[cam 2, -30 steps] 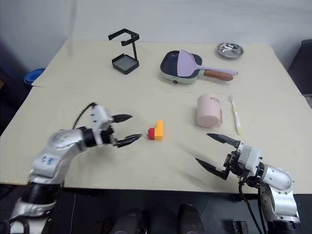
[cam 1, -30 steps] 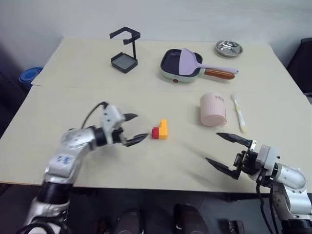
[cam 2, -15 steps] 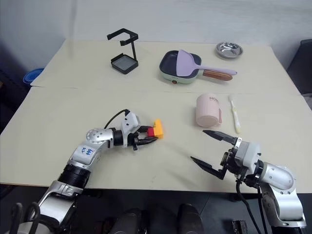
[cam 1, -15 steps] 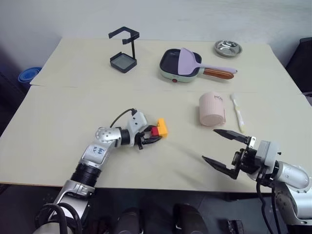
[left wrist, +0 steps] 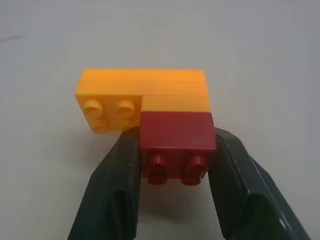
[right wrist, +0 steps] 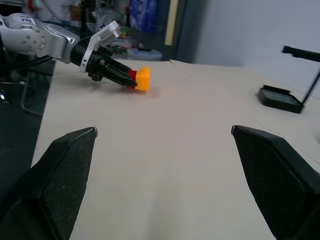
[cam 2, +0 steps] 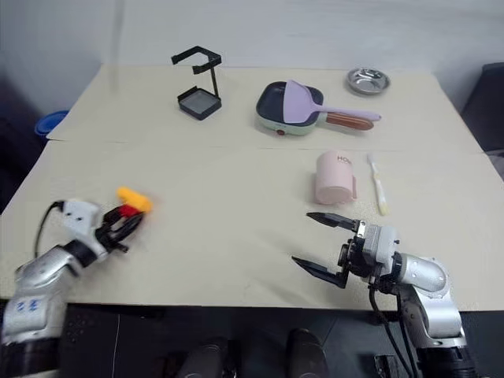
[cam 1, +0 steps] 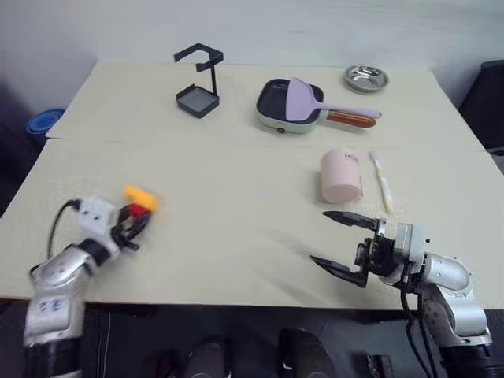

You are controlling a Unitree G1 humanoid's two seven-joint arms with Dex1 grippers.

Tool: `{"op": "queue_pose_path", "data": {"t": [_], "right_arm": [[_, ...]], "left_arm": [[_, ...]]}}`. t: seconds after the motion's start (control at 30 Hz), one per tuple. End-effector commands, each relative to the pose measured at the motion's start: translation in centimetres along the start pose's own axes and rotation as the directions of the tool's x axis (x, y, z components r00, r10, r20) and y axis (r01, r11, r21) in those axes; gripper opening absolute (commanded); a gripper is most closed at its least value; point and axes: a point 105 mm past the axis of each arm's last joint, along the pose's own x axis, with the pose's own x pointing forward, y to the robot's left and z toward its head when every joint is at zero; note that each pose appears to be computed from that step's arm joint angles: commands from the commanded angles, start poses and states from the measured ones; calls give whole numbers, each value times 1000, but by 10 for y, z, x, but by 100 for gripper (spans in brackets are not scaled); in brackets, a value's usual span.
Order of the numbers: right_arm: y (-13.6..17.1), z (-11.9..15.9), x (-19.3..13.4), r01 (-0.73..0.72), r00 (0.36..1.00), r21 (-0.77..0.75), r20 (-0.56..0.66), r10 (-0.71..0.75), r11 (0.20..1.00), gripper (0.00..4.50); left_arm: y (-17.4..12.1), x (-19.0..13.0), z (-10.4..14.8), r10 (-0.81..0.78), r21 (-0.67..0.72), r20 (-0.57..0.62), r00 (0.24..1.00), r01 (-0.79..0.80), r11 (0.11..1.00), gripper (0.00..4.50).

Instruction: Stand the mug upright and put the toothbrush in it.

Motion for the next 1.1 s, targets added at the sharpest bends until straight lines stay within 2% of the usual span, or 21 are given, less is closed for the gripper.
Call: {"op": "queue_pose_path", "data": {"t": [0.03,0.07,0.13,0.27,0.33,0.4,0.47,0.53,0.57,0.63,0.7,0.77,0.87,0.97,1.1], "right_arm": [[6,1,7,-31,997,-22,63,32,999,450],[8,-1,9,-41,997,-17,68,42,999,450],[11,-5,10,-50,996,5,73,50,999,450],[9,-14,6,-29,998,-3,49,29,1000,450],[5,-19,-4,-3,1000,-2,23,3,1000,450],[0,-21,-21,22,1000,21,-23,-21,1000,450],[-8,-19,-40,63,996,15,-70,-61,998,450],[-15,-18,-58,101,988,-5,-120,-101,995,450],[-20,-19,-74,138,977,-16,-163,-138,990,450],[-31,-20,-106,235,945,-28,-230,-235,972,450],[-40,-22,-136,340,900,-39,-277,-338,939,450],[-44,-24,-163,417,846,-76,-331,-418,906,450],[-47,-23,-187,495,787,-134,-350,-508,859,450],[-41,-16,-227,573,689,-227,-386,-613,787,450],[-45,-13,-228,589,680,-250,-361,-638,768,450]], "left_arm": [[10,-12,17,72,-32,15,997,-71,997,149],[14,-14,15,101,-61,0,995,-100,993,149],[17,-16,17,121,-73,-1,993,-121,990,222],[13,-20,25,90,-63,-13,996,-91,994,337],[12,-27,26,19,-30,-42,999,-20,999,394],[16,-44,15,-91,7,-140,986,93,996,449],[24,-61,5,-175,27,-222,959,186,982,449],[27,-70,6,-235,39,-234,943,251,967,449],[21,-71,11,-299,78,-221,928,322,944,449],[-5,-69,31,-477,205,-121,871,492,846,449],[-26,-63,40,-567,263,-73,820,565,782,449],[-47,-50,48,-624,266,-35,780,610,747,449],[-68,-38,61,-678,263,43,734,647,716,449],[-101,-17,74,-746,271,138,652,699,661,449],[-112,-2,66,-767,286,142,626,715,637,449]]}}
